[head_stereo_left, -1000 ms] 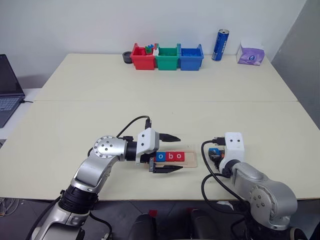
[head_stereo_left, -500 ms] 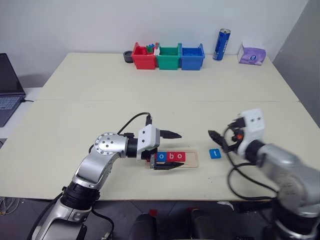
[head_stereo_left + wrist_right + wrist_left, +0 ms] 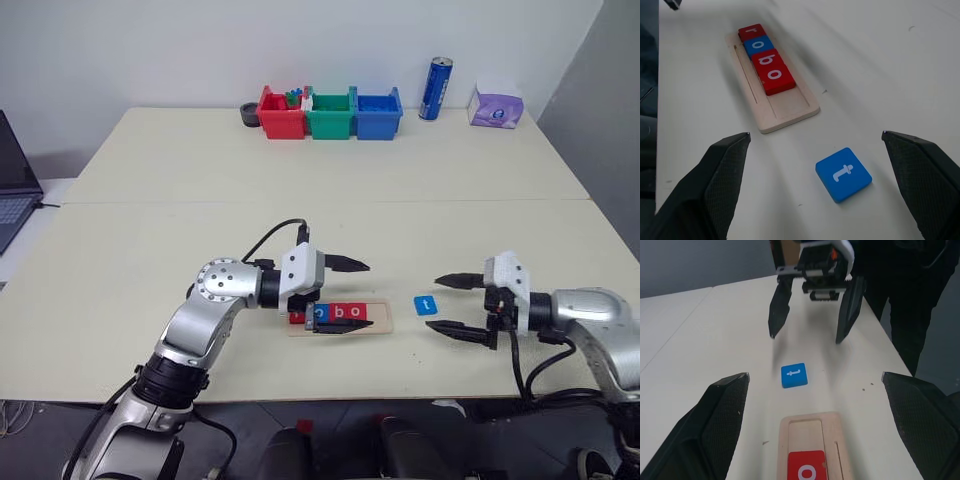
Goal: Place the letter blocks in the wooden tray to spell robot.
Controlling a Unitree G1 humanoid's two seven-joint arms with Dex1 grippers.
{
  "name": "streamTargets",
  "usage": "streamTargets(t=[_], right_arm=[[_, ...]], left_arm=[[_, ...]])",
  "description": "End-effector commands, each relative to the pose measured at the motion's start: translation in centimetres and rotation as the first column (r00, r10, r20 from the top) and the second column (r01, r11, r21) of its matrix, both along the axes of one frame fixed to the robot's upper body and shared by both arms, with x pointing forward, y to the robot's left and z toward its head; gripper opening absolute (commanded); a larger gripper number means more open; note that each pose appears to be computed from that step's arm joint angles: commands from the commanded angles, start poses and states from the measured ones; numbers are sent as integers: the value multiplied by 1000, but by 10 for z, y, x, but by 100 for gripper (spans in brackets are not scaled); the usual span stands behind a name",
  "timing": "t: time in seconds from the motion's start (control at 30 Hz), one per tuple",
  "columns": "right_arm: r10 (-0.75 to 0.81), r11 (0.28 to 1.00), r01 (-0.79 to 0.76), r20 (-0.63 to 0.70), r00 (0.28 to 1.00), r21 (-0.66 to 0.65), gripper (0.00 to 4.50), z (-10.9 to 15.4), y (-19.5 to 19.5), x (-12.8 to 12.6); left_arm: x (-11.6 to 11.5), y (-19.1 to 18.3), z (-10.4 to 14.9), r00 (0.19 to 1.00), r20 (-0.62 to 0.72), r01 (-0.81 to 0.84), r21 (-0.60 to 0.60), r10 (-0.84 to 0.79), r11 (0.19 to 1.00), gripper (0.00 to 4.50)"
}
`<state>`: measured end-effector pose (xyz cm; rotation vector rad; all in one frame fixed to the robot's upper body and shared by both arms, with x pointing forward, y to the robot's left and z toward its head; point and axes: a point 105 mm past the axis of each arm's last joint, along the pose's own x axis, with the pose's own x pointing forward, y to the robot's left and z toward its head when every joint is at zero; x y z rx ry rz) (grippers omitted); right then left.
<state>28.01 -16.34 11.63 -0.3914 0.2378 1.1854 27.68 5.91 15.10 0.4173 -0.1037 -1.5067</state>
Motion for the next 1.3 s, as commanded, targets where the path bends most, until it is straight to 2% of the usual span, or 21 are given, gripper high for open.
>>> streamTargets(t=[0.03,0.27,0.53,0.67,0.7,0.87,1.0,1.3], right_arm=[[66,997,-64,51,997,-42,448,-6,2,10],[109,991,-109,2,994,-79,448,-28,-4,18],[98,991,-100,-24,995,-85,448,-33,-11,25],[94,992,-96,-27,995,-85,361,-34,-12,27],[94,992,-96,-26,995,-84,314,-33,-12,27],[95,992,-97,-22,995,-84,150,-32,-12,26],[109,991,-108,8,994,-76,147,-23,-7,25],[221,973,-224,64,973,48,147,16,55,16]], left_arm=[[-4,-3,7,999,34,31,-7,-31,999,450],[-5,-1,8,999,40,27,3,-27,1000,450],[-5,-3,10,998,48,30,3,-30,1000,450],[-4,-2,10,998,50,31,5,-31,1000,450],[-5,-2,10,998,50,31,5,-31,1000,450],[-5,-2,9,998,49,33,5,-34,999,450],[-5,0,8,998,50,36,9,-36,999,450],[1,46,0,999,26,-22,79,20,997,450]])
